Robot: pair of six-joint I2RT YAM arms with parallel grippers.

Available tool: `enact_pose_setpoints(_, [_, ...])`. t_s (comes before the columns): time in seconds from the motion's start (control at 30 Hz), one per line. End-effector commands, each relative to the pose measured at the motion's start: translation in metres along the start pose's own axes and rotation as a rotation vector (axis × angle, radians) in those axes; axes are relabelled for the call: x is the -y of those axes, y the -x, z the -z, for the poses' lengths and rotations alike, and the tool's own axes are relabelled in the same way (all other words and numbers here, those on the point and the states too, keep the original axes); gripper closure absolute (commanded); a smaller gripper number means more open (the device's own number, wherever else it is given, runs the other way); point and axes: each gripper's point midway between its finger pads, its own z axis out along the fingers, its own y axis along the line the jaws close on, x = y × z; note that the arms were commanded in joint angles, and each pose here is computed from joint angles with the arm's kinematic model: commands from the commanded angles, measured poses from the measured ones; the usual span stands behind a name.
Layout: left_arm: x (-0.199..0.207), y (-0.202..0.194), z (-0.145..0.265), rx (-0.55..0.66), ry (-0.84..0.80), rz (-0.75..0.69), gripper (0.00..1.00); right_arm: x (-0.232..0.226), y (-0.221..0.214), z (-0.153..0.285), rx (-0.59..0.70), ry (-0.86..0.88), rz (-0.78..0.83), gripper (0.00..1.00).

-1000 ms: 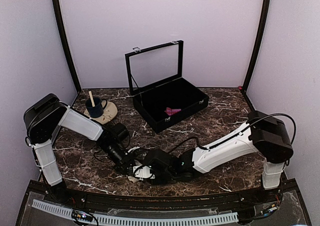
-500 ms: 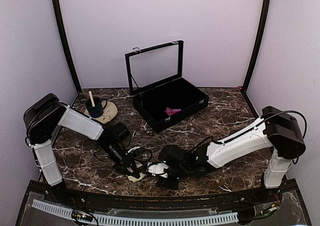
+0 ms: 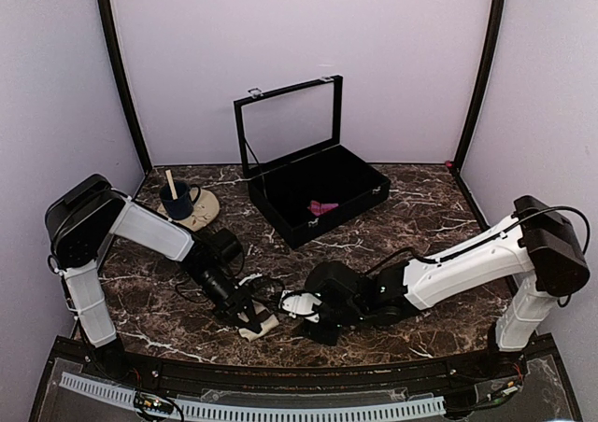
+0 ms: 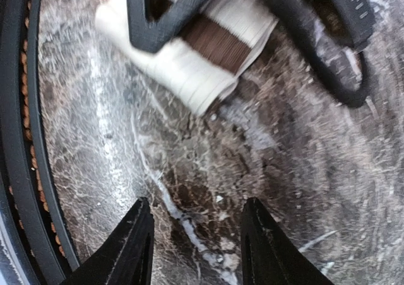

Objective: Roll the socks
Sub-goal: Roll the sock at the center of the board.

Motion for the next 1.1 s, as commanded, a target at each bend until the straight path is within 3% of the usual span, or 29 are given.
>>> enact_pose_setpoints(0.0, [-0.009, -0.001, 0.000, -0.023, 0.012, 0.018, 1.00, 0.005, 0.020, 0.013, 0.059, -0.026, 0.041, 0.56])
enact_pose_setpoints(0.53, [-0.011, -0.002, 0.002, -0.048, -0.032, 0.049, 1.00, -0.013, 0.038, -0.018, 0.060, -0.030, 0.222, 0.57])
enact_pose_setpoints(0.6, [-0.011, -0.003, 0.003, -0.050, -0.033, 0.052, 1.00, -0.013, 0.040, -0.021, 0.061, -0.038, 0.230, 0.64])
enact_pose_setpoints(0.7, [-0.011, -0.004, 0.003, -0.053, -0.035, 0.049, 1.00, -0.011, 0.043, -0.023, 0.066, -0.047, 0.229, 1.00])
enact_pose_setpoints(0.83, [-0.010, -0.004, 0.003, -0.052, -0.037, 0.047, 1.00, -0.010, 0.045, -0.028, 0.067, -0.053, 0.232, 1.00])
enact_pose_setpoints(0.97, [-0.010, -0.004, 0.003, -0.052, -0.039, 0.046, 1.00, -0.012, 0.049, -0.034, 0.056, -0.043, 0.249, 0.66])
enact_pose_setpoints(1.07, [-0.010, -0.003, 0.004, -0.052, -0.040, 0.044, 1.00, -0.013, 0.050, -0.039, 0.052, -0.036, 0.263, 0.56])
